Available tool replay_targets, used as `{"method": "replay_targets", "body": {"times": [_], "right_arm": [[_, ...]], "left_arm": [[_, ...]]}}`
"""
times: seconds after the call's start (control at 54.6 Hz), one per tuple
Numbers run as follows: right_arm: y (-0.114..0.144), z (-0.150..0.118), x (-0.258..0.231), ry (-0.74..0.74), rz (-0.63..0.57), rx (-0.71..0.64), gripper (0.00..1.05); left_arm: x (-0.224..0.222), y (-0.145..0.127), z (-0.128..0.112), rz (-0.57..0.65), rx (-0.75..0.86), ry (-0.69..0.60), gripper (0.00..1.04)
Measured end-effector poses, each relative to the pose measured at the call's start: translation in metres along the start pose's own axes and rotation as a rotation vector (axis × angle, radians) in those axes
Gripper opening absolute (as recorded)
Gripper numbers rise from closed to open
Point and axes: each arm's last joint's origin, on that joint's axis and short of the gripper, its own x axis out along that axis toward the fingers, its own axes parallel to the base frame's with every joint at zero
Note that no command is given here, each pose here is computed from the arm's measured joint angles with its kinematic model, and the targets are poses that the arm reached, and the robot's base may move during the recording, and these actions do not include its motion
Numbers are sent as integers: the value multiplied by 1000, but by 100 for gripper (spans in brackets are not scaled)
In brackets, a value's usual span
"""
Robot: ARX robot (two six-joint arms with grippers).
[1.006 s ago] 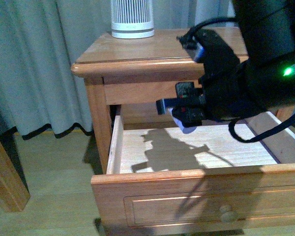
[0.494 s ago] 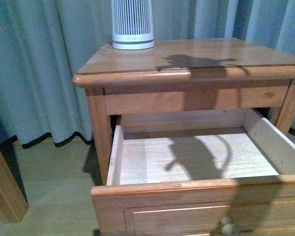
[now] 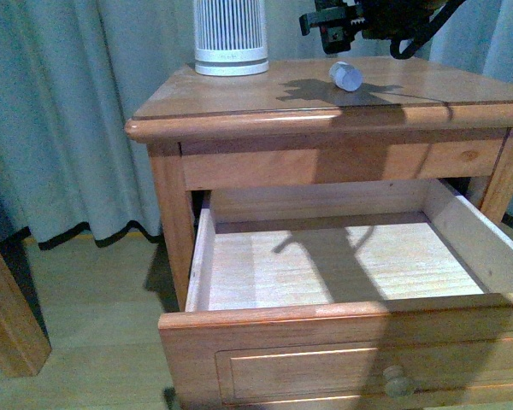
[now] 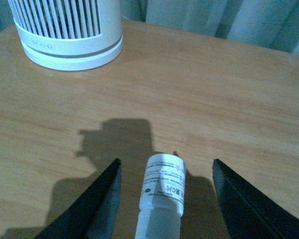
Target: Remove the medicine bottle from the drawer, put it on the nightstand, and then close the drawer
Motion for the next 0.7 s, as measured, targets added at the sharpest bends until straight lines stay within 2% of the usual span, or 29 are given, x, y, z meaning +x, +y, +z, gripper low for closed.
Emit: {"method": "replay_targets", "body": {"times": [0.238,0.311,0.421,0.531,0.567,0.695], "right_arm": [[0,9,-22,-52,49,43,99],[-2,20,-57,-105,94,78,98],[-8,31,-139,-218,152,137,98],[-11,5,-194,-223,151,182,78],[-10,-16,-214,-197,144,197,68],[0,-76,-249,-80,129,225,44]], "left_arm": [[0,0,0,0,0,0,98],[0,0,0,0,0,0,98],[0,0,0,0,0,0,98],[0,0,0,0,0,0,98],[0,0,0,0,0,0,98],[0,0,0,0,0,0,98]]}}
